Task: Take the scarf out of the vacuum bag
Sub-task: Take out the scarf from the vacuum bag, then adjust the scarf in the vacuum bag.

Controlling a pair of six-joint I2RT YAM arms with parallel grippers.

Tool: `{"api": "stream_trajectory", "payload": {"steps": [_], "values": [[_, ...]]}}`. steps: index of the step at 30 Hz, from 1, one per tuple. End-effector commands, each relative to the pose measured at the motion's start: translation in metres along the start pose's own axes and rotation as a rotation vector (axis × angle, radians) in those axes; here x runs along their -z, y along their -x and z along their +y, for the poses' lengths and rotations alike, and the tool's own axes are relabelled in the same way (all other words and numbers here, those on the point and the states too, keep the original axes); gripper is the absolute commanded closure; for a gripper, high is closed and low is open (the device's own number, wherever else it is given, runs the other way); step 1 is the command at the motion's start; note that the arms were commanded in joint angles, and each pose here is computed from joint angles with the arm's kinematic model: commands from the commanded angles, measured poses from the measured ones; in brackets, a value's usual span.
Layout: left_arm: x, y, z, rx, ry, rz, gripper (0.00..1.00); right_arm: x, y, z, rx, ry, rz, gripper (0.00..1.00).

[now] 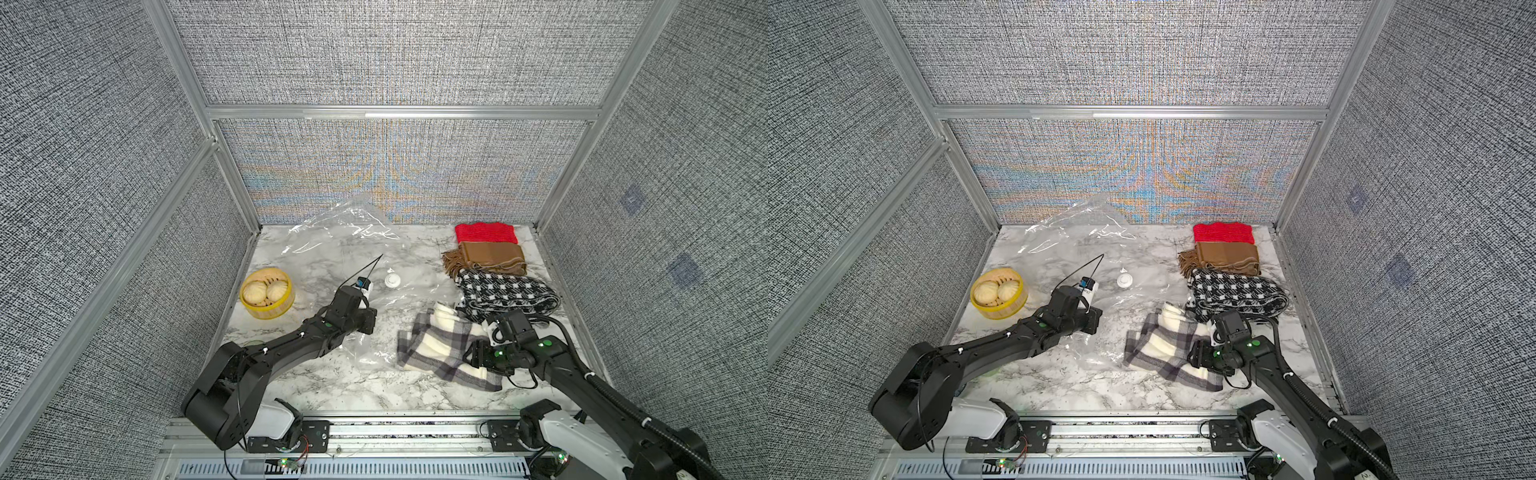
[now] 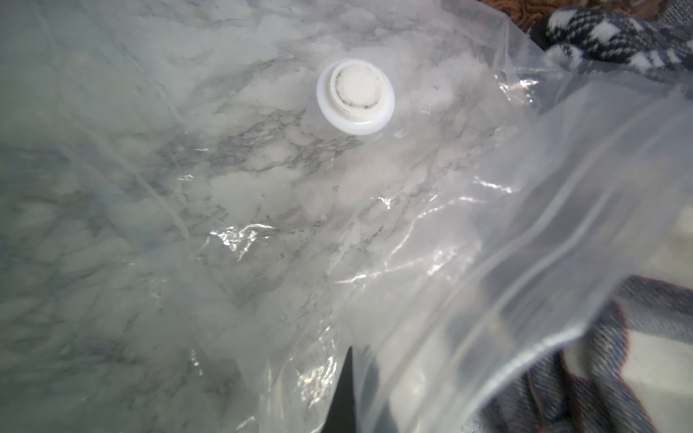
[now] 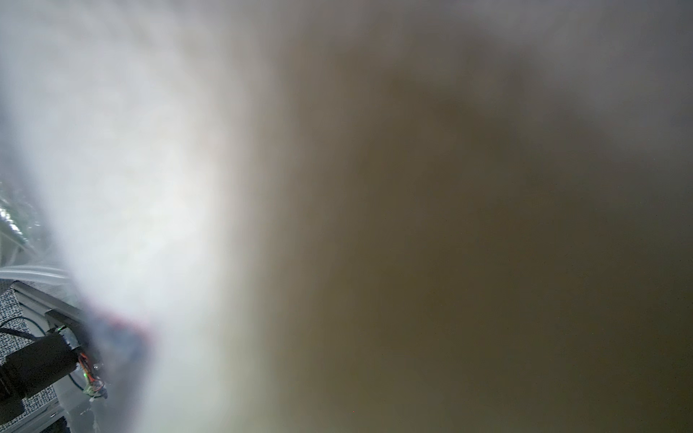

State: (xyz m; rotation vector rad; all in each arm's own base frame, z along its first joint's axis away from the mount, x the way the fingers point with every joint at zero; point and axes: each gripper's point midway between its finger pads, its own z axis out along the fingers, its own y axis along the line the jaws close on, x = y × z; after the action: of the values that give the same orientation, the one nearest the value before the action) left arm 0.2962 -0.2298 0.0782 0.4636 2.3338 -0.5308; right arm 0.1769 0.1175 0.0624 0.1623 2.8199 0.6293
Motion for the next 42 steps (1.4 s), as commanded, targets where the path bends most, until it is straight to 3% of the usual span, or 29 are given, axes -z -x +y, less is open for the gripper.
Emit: {"api": "stream_trajectory", "payload": {"steps": [1, 7, 11, 15, 18, 22, 28, 33, 39, 42], "values": [[-0.003, 0.003, -0.003, 0.006, -0.007, -0.021, 1.0, 0.011, 0.01, 0.001, 0.021, -0.016, -0.058, 0.01], [0.005, 0.009, 0.003, -0.002, 0.032, -0.052, 1.0, 0.048, 0.04, -0.005, 0.016, -0.132, -0.201, 0.01], [0.008, 0.01, 0.004, -0.003, 0.041, -0.061, 1.0, 0.072, 0.053, 0.003, 0.03, -0.132, -0.277, 0.01], [0.007, 0.009, 0.002, 0.0, 0.026, -0.061, 1.0, 0.068, 0.058, 0.023, 0.064, -0.046, -0.268, 0.01], [0.006, 0.008, 0.002, 0.002, 0.027, -0.057, 1.0, 0.066, 0.059, 0.02, 0.071, -0.108, -0.255, 0.02], [0.007, 0.008, 0.001, 0.003, 0.022, -0.057, 1.0, 0.085, 0.076, 0.005, 0.028, -0.241, -0.32, 0.01], [0.013, 0.012, -0.001, 0.007, 0.016, -0.075, 1.0, 0.128, 0.098, 0.032, 0.07, -0.211, -0.426, 0.01], [0.013, 0.013, -0.002, 0.01, 0.007, -0.079, 1.0, 0.104, 0.079, 0.093, 0.2, -0.023, -0.35, 0.01], [0.008, 0.01, -0.006, 0.017, -0.014, -0.064, 1.0, 0.053, 0.09, 0.111, 0.349, -0.227, -0.322, 0.03], [0.006, 0.009, -0.006, 0.02, -0.017, -0.058, 1.0, 0.035, 0.101, 0.109, 0.352, -0.294, -0.332, 0.07]]}}
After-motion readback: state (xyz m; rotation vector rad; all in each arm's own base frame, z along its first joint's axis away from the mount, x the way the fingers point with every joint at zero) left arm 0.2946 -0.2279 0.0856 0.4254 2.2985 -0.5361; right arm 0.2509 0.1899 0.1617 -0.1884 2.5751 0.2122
